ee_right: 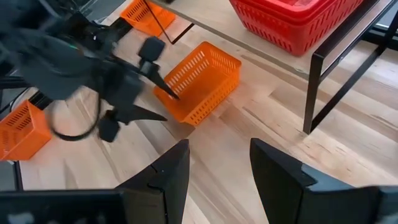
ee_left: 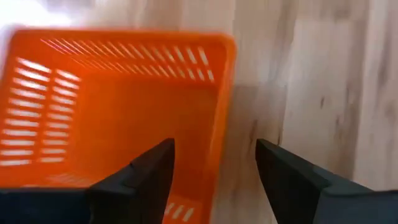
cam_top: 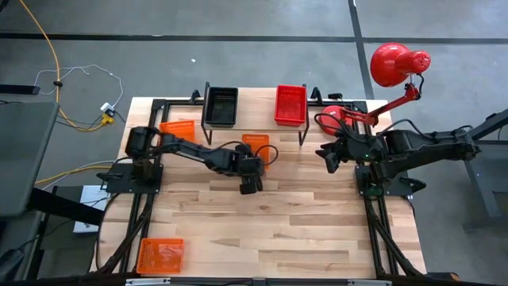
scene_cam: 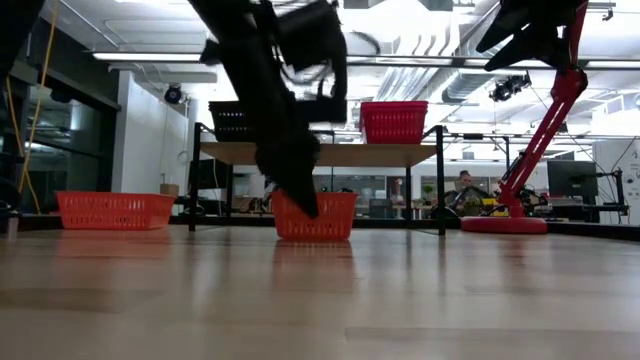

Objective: Stack baskets on shelf by color
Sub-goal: Put the right orange basket on the shelf

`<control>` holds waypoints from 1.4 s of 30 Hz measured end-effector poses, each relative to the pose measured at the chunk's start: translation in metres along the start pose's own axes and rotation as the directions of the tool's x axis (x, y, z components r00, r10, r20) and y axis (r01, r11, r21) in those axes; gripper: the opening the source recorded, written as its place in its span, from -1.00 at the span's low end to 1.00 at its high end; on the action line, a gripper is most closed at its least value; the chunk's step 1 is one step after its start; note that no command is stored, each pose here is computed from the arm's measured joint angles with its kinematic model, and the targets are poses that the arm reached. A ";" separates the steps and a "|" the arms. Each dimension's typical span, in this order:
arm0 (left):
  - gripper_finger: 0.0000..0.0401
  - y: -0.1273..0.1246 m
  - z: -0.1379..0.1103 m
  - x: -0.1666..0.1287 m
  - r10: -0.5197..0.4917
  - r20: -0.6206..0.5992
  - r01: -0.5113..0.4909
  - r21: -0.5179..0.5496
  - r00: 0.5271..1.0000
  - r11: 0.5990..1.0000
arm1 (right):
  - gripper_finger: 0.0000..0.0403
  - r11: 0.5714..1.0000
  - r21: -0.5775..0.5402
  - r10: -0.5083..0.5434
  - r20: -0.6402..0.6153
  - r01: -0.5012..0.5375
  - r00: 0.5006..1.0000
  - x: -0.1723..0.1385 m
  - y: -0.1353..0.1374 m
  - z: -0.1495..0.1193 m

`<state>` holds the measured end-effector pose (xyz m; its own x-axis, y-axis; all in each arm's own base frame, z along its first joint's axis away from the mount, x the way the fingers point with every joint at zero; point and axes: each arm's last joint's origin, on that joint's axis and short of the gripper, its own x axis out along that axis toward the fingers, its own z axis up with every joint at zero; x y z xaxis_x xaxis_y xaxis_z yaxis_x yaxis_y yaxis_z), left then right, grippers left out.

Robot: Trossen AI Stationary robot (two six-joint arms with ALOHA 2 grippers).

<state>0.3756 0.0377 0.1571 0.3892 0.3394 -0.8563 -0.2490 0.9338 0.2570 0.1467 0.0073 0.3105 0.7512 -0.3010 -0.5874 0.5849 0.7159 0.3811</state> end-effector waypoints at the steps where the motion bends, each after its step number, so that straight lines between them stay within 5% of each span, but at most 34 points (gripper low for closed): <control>1: 0.04 0.000 -0.002 0.005 -0.009 -0.020 0.009 0.002 1.000 1.000 | -0.23 1.000 0.000 0.002 -0.001 -0.002 1.000 0.000 0.000 0.000; 5: -0.17 -0.002 -0.005 0.012 -0.011 -0.038 0.011 0.004 0.999 1.000 | -0.23 1.000 0.003 0.004 0.000 -0.004 1.000 0.000 0.000 0.000; 11: -0.92 -0.004 0.001 0.000 -0.109 0.000 0.108 -0.076 0.994 0.991 | -0.23 1.000 0.011 0.012 0.010 -0.012 1.000 0.000 0.001 0.001; 15: -0.97 -0.004 0.011 -0.035 -0.184 0.058 0.187 -0.061 0.981 0.980 | -0.23 1.000 0.016 0.016 0.021 -0.016 1.000 0.000 0.002 0.002; 19: -0.99 0.001 0.022 -0.101 -0.253 0.210 0.259 0.002 0.944 0.966 | -0.23 1.000 0.018 0.014 0.031 -0.014 0.999 0.000 0.002 0.003; 23: -1.00 0.017 0.025 -0.167 -0.214 0.380 0.216 0.036 0.900 0.976 | -0.23 1.000 0.022 0.011 0.041 -0.012 0.999 0.000 0.002 0.003; 26: -1.00 0.034 0.023 -0.189 -0.193 0.424 0.183 0.064 0.885 0.981 | -0.23 1.000 0.026 0.000 0.055 -0.002 0.998 0.000 0.002 0.004; 42: -1.00 0.101 0.028 -0.118 -0.087 0.273 0.086 0.013 0.958 0.996 | -0.23 0.998 0.058 -0.007 0.083 0.002 0.997 0.000 0.003 0.006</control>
<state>0.3299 0.0951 0.2965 0.6366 0.2752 -0.7204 -0.2029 0.9610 0.1878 0.1501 0.0056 0.3153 0.7699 -0.3570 -0.5290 0.6033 0.6775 0.4207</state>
